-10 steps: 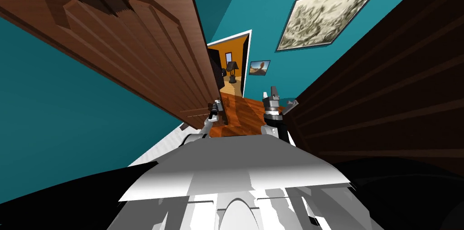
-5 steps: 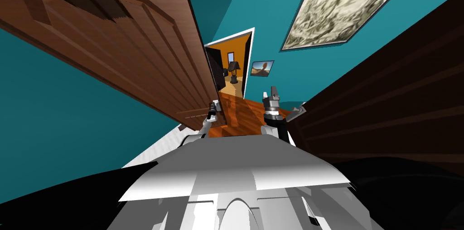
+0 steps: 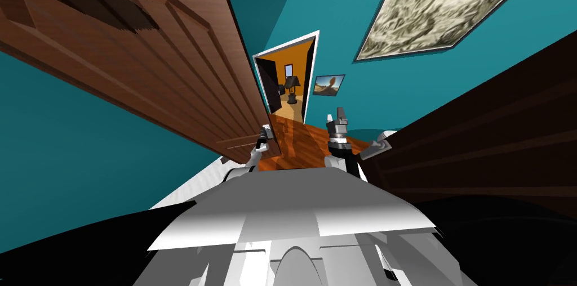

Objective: Push the door open

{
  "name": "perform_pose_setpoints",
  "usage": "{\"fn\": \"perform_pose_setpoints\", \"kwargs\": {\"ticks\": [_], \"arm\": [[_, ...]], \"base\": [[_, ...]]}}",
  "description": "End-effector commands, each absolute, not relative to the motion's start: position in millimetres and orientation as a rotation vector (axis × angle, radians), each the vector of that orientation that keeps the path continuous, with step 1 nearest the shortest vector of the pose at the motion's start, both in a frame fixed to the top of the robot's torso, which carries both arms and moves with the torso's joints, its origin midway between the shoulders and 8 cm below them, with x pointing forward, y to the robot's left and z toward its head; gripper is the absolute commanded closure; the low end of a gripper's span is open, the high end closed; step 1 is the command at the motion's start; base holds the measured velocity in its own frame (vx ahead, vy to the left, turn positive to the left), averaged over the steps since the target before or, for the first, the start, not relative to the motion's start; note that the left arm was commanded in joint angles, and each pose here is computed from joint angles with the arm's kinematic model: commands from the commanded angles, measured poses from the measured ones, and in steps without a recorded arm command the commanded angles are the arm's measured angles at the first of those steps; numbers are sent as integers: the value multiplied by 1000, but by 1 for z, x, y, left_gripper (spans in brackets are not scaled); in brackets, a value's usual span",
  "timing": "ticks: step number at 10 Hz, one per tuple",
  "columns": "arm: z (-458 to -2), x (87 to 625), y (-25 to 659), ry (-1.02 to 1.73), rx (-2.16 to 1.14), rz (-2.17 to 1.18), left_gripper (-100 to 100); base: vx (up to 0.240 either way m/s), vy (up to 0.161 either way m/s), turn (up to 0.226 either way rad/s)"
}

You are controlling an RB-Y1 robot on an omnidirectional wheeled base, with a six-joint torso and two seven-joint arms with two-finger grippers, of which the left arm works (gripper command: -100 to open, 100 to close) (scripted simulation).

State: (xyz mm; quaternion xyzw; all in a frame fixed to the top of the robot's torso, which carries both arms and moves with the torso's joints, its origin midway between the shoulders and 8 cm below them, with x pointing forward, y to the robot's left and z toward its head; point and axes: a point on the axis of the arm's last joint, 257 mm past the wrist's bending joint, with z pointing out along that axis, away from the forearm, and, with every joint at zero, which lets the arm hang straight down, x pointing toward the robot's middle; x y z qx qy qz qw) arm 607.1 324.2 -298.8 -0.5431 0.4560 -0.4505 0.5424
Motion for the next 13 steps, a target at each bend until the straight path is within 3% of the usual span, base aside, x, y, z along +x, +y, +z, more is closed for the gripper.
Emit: {"fn": "perform_pose_setpoints", "kwargs": {"ticks": [1,9,13], "arm": [[-296,607,331,1070,-1290,-1063,100],[-296,596,387,989,-1334,-988,100],[-297,588,413,958,-1349,-951,100]], "base": [[187,-77,57],[194,-99,66],[147,-45,49]]}}
